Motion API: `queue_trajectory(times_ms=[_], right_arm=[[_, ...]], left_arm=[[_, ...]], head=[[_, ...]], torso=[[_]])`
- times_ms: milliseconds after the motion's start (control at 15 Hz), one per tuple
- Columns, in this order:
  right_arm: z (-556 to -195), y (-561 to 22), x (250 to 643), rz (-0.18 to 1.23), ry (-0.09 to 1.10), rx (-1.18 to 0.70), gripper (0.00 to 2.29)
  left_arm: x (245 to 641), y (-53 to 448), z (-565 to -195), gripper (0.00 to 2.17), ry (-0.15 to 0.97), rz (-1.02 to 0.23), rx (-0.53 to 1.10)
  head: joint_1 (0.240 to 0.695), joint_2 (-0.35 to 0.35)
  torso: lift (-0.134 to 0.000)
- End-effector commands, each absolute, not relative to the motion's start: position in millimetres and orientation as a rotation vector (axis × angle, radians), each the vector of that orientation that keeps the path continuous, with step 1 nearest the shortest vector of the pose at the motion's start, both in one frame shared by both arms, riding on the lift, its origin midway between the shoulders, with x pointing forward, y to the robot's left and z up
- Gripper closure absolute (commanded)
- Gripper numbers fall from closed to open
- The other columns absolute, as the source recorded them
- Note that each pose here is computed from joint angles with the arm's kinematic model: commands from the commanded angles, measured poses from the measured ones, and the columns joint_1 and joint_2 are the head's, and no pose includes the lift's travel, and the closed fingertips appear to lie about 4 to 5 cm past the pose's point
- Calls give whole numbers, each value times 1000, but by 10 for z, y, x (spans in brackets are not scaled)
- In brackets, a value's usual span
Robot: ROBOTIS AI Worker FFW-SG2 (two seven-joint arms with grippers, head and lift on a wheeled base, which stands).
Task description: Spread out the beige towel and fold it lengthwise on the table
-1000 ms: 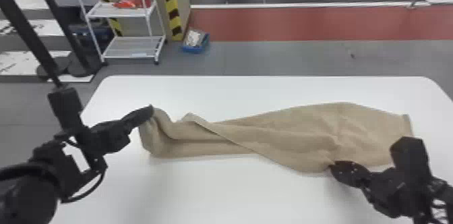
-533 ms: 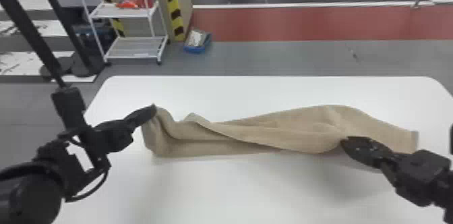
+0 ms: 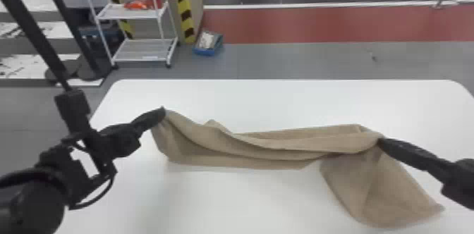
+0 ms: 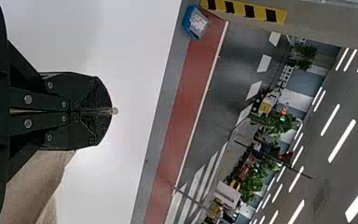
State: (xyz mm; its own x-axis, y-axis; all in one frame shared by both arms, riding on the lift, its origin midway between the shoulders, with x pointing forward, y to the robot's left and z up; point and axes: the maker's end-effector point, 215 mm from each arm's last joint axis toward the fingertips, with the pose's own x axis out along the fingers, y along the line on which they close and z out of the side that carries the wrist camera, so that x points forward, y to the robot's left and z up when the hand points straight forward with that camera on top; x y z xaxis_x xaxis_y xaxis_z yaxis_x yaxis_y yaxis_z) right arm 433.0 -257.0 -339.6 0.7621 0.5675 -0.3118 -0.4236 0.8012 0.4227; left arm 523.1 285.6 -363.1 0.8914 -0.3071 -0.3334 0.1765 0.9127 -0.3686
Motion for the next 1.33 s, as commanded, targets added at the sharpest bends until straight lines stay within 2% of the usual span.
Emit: queue_trajectory(times_ms=[0,200,400,467,533,600,867,1267], right_arm=[[-3810,-2886,4632,470,502,448,1541],[-4173,-3160,4898,401,553,542,1541],[-4541,-3496,4959,272,585,474,1480],[-4587,-3595,4997,240,578,427,1143],[-4661,-3694,4987,205,591,384,431],[-4701,-3754,4964,189,599,358,39],[-4538,-3956,4745,173,566,300,33],[-3885,-4249,4479,147,446,256,53]], left_arm=[[5226,2836,-3633,1359,399,-260,-337],[5198,2820,-3640,1359,400,-261,-336],[5166,2815,-3644,1359,401,-261,-333],[5161,2814,-3644,1359,401,-261,-333],[5162,2808,-3638,1359,399,-262,-334],[5157,2793,-3641,1359,400,-263,-335],[5123,2779,-3683,1359,409,-265,-334],[5079,2785,-3708,1359,415,-264,-328]], head=[[695,42],[695,-12],[695,-42],[695,-54],[695,-63],[695,-83],[695,-111],[695,-153]], torso=[[-124],[-124],[-124],[-124],[-124],[-124],[-124],[-124]])
